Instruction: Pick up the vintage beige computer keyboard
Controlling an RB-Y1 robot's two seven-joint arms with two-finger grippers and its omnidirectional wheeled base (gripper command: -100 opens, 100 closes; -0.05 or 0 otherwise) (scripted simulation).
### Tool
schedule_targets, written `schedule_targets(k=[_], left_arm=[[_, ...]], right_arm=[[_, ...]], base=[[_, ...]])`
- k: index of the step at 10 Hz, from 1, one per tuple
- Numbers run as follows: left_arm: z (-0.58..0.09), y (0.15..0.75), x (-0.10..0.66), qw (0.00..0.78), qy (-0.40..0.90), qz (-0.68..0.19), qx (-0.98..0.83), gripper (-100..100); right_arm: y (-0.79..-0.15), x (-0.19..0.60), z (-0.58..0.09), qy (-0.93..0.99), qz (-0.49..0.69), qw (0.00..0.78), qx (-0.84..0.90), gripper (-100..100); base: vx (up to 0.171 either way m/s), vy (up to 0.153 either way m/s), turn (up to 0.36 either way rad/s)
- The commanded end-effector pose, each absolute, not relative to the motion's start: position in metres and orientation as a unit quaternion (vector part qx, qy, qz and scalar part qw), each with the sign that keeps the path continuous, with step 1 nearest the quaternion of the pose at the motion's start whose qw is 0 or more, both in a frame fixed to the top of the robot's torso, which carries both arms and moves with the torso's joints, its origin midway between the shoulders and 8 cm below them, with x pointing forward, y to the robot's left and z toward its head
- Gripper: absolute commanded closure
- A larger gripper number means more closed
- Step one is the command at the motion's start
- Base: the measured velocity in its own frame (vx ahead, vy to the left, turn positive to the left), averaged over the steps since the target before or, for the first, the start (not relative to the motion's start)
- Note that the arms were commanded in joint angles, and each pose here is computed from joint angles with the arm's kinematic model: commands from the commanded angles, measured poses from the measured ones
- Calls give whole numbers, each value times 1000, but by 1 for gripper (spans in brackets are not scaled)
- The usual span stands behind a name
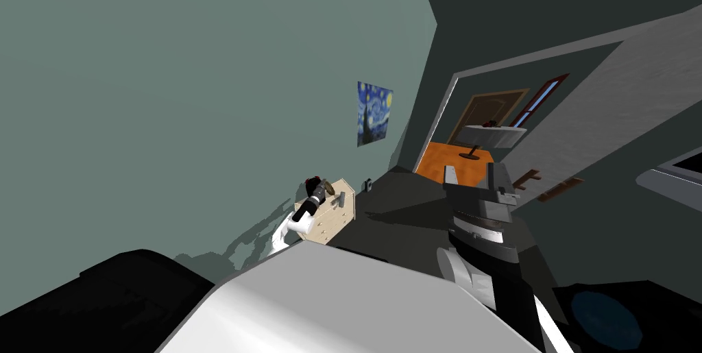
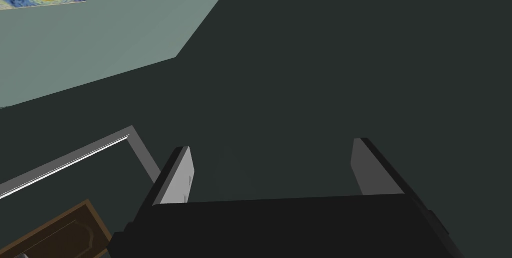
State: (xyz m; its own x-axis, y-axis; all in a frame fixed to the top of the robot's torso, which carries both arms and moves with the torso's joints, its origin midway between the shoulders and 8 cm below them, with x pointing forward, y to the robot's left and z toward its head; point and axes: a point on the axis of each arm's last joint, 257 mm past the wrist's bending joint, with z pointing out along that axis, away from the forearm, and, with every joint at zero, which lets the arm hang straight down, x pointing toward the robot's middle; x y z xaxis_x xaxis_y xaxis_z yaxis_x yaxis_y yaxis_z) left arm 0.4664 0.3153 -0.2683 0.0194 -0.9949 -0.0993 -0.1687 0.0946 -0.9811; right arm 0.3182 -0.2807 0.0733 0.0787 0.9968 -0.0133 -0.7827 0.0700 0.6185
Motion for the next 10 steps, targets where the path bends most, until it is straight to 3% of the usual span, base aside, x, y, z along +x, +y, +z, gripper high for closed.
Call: schedule_targets(k=[1, 10], left_arm=[[-285, 321, 466, 472, 564, -410, -540, -100], [-381, 379, 456, 380, 571, -309, -659, -100]], right_arm=[[-281, 318, 73, 227, 640, 695, 236, 0], [-281, 318, 73, 227, 640, 695, 236, 0]], base=[[11, -44, -13], [25, -48, -14]])
